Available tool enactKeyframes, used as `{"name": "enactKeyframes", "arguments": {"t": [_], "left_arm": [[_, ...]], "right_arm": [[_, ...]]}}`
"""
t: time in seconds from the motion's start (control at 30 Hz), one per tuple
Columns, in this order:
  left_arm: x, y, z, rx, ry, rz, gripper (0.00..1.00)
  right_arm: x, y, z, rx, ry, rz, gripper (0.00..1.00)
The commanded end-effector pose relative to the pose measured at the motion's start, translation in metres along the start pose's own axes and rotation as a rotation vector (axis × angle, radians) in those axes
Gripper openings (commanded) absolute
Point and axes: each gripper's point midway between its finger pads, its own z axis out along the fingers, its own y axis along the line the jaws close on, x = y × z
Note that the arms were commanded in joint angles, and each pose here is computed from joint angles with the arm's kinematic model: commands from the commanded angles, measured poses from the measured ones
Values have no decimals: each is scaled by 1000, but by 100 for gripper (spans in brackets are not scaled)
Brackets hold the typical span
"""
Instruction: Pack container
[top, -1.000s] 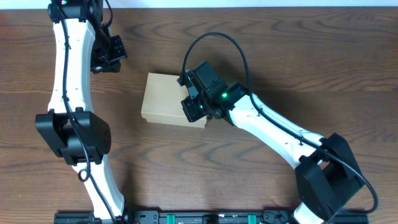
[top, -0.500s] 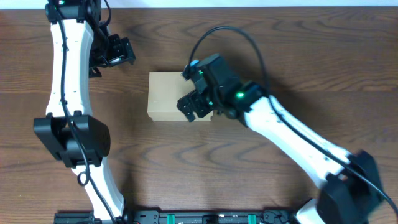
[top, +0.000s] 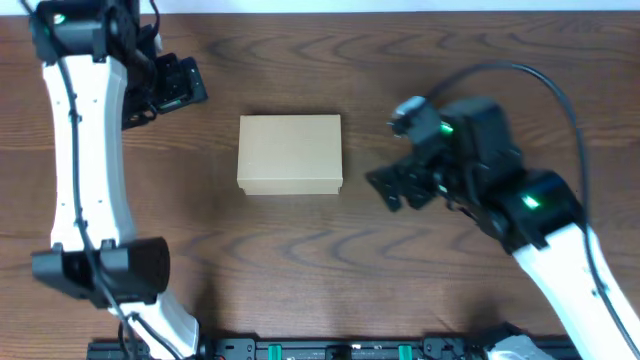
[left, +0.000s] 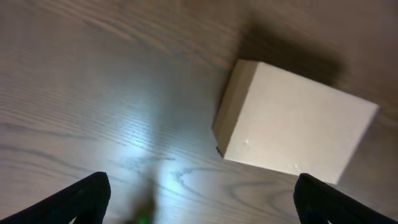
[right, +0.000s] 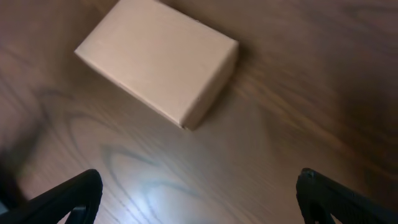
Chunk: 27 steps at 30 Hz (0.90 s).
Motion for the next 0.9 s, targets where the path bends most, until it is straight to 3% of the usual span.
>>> {"name": "enactKeyframes", "arguments": {"t": [0.0, 0.2, 0.43, 0.87], "left_arm": [[14, 1, -27, 24, -36, 36, 95], [52, 9, -38, 27, -34, 66, 95], [105, 24, -33, 53, -130, 85, 95], [210, 47, -18, 172, -405, 70, 95]], "right_arm": [[28, -10, -10, -5, -10, 26, 99], [69, -24, -37, 58, -145, 120, 99], [79, -14, -66, 77, -281, 116, 99], [79, -13, -69, 78, -291, 112, 99]]}}
